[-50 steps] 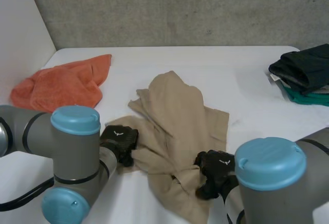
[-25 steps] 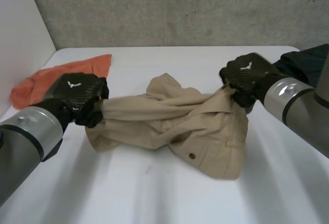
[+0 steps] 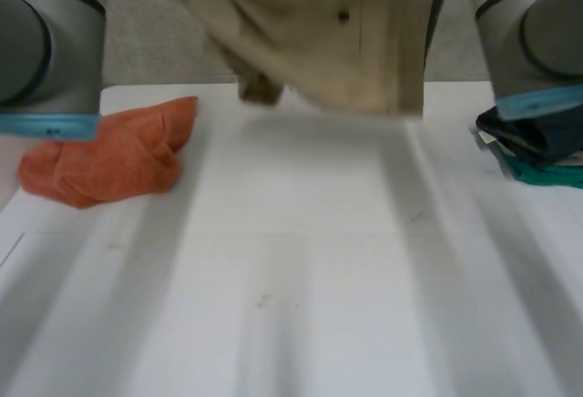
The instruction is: Fold the laundry.
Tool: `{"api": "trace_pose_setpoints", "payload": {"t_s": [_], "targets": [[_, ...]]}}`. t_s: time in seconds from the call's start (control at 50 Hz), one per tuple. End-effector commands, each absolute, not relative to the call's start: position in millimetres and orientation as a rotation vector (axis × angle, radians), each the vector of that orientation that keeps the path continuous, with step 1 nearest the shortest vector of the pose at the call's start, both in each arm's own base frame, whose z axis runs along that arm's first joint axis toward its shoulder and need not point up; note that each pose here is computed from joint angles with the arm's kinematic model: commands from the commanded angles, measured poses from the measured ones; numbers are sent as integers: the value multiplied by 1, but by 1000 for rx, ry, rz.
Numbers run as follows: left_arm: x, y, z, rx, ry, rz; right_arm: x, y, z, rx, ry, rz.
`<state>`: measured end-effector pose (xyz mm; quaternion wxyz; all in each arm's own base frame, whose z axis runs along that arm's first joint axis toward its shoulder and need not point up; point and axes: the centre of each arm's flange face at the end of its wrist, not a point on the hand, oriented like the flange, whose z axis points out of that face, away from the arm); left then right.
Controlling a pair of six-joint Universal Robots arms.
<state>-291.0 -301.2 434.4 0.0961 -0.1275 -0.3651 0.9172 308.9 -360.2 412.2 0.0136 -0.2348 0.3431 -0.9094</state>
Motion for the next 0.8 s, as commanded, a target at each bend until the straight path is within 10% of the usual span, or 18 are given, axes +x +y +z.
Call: {"api": "trace_pose_setpoints", "payload": {"t_s": [0.02, 0.38, 0.8], "targets": [[-282, -294, 393, -445, -1385, 2594, 304, -363, 390, -929, 1131, -2612], [-278, -236, 130, -968, -2220, 1895, 294, -317, 137, -1618, 1808, -1724], [-262, -190, 188, -1123, -2211, 1957, 260, -285, 206, -873, 2202, -1577]]}}
